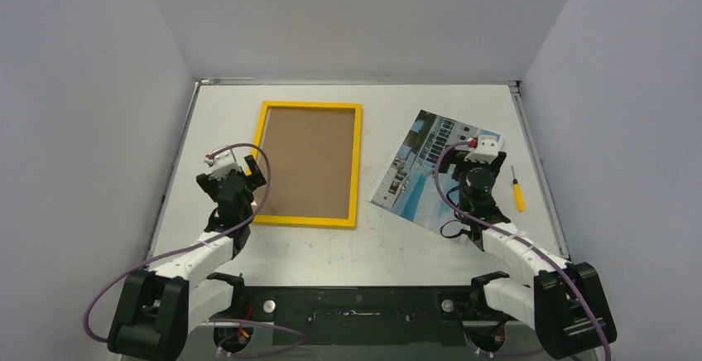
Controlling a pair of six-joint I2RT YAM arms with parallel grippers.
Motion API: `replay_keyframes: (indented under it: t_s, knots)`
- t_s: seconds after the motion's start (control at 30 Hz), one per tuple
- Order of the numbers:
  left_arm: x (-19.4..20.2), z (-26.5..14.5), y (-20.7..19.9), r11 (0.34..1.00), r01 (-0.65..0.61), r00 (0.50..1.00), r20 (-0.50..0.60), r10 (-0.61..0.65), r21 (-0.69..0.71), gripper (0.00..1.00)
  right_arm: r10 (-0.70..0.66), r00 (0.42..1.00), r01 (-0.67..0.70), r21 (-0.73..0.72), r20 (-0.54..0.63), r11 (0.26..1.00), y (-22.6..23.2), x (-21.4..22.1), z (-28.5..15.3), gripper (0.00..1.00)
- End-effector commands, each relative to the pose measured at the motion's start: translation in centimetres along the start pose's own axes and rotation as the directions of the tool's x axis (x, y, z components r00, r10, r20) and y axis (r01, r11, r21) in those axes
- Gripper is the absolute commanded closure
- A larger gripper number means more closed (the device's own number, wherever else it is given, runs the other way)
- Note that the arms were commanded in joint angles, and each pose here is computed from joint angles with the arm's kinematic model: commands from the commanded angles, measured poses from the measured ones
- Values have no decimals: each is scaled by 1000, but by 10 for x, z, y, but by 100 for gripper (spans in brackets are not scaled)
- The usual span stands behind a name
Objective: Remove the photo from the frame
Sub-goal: Adjust the photo frame item at the center of the board, then reset both arms
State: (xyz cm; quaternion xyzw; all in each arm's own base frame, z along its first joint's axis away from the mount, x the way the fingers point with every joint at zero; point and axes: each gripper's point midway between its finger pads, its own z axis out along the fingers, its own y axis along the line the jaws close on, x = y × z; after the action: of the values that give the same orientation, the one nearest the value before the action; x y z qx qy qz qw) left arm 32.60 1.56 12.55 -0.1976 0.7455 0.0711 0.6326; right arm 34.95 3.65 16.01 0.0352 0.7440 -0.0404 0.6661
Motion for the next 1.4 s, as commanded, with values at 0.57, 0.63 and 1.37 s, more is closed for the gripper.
replay_keyframes:
  t_s: [0.57, 0.63, 1.37]
  knots:
    - [6, 42, 11, 996, 1, 994, 104, -10, 90, 3, -19, 1000, 23, 172, -24, 985, -57, 80, 37, 10]
    - [15, 41, 6, 991, -11, 995, 103, -3, 133, 4, -35, 999, 38, 172, -23, 984, -54, 82, 38, 10]
    - [23, 49, -29, 949, -127, 992, 60, 115, 289, 3, -25, 999, 29, 160, -26, 987, -55, 82, 39, 10]
